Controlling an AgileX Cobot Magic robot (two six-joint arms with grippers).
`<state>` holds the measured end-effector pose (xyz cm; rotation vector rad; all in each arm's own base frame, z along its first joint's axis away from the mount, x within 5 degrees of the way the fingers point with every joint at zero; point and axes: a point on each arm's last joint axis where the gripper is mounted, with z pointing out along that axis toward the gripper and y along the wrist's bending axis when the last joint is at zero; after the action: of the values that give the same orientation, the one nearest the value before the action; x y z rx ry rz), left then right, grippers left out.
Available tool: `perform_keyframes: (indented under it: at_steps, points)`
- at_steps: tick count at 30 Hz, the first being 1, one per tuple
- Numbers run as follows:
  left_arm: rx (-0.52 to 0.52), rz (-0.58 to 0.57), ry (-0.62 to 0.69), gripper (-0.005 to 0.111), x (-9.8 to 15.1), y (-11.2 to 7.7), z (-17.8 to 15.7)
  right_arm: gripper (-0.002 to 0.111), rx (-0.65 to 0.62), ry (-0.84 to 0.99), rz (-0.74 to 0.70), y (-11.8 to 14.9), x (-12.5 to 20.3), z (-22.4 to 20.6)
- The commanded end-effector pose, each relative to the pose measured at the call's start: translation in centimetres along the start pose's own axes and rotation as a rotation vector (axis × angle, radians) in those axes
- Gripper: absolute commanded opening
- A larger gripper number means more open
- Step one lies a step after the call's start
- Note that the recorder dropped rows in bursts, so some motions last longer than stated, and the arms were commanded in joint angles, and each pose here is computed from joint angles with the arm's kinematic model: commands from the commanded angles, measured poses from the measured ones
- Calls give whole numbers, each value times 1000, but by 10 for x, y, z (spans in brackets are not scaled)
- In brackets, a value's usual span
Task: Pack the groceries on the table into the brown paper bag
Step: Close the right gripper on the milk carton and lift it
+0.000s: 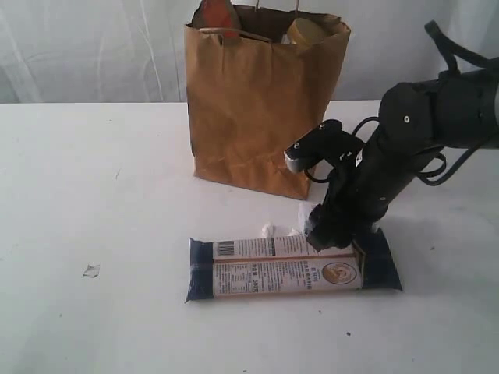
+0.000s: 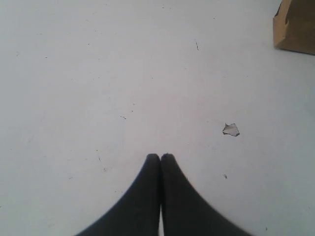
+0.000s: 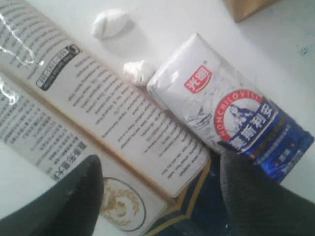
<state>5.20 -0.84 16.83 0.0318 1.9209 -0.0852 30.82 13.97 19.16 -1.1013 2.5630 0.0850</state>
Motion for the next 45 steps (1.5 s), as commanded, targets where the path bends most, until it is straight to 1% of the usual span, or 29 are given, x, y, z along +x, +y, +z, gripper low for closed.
perform_keyframes:
  at_steps: [1, 4, 5, 7, 9, 11, 12, 15, 17, 19, 23, 24, 29, 32, 34, 37, 39, 42, 43, 44, 45]
  points:
    - [2, -13, -7, 0, 0, 0, 0, 64, 5, 58, -57, -1, 4, -1]
    - [2, -13, -7, 0, 0, 0, 0, 64, 95, 66, -184, -10, 3, -3]
    - [2, -13, -7, 0, 0, 0, 0, 64, 134, 60, -207, -13, 2, -3]
    - [2, -13, -7, 0, 0, 0, 0, 64, 180, 52, -201, -17, 1, -4]
    - [2, -13, -7, 0, 0, 0, 0, 64, 183, 52, -172, -18, 1, -3]
    - [2, -13, -7, 0, 0, 0, 0, 64, 181, 58, -208, -18, 1, 1]
    - [2, -13, -9, 0, 0, 0, 0, 64, 187, 63, -258, -19, 1, 3]
    - [2, -13, -9, 0, 0, 0, 0, 64, 202, 56, -478, -21, -3, 15]
    - [2, -13, -9, 0, 0, 0, 0, 64, 202, 44, -541, -21, -5, 24]
    - [2, -13, -9, 0, 0, 0, 0, 64, 193, 52, -567, -21, -4, 32]
    - [2, -13, -9, 0, 0, 0, 0, 64, 182, 65, -570, -21, -3, 39]
    - [2, -13, -9, 0, 0, 0, 0, 64, 182, 63, -551, -21, -3, 39]
    - [2, -13, -9, 0, 0, 0, 0, 64, 214, -49, -329, -22, -11, 39]
    - [2, -13, -9, 0, 0, 0, 0, 64, 225, -116, -240, -23, -16, 38]
    - [2, -13, -9, 0, 0, 0, 0, 64, 222, -119, -241, -23, -16, 43]
    - [2, -13, -9, 0, 0, 0, 0, 64, 198, -72, -241, -22, -11, 59]
    - [2, -13, -9, 0, 0, 0, 0, 64, 191, -61, -198, -21, -9, 62]
    - [2, -13, -9, 0, 0, 0, 0, 63, 184, -75, -25, -21, -9, 62]
    - [2, -13, -9, 0, 0, 0, 0, 61, 182, -78, 36, -21, -9, 62]
    - [2, -13, -9, 0, 0, 0, 0, 55, 175, -78, 86, -21, -9, 62]
    - [2, -13, -9, 0, 0, 0, 0, 46, 170, -70, 106, -20, -8, 62]
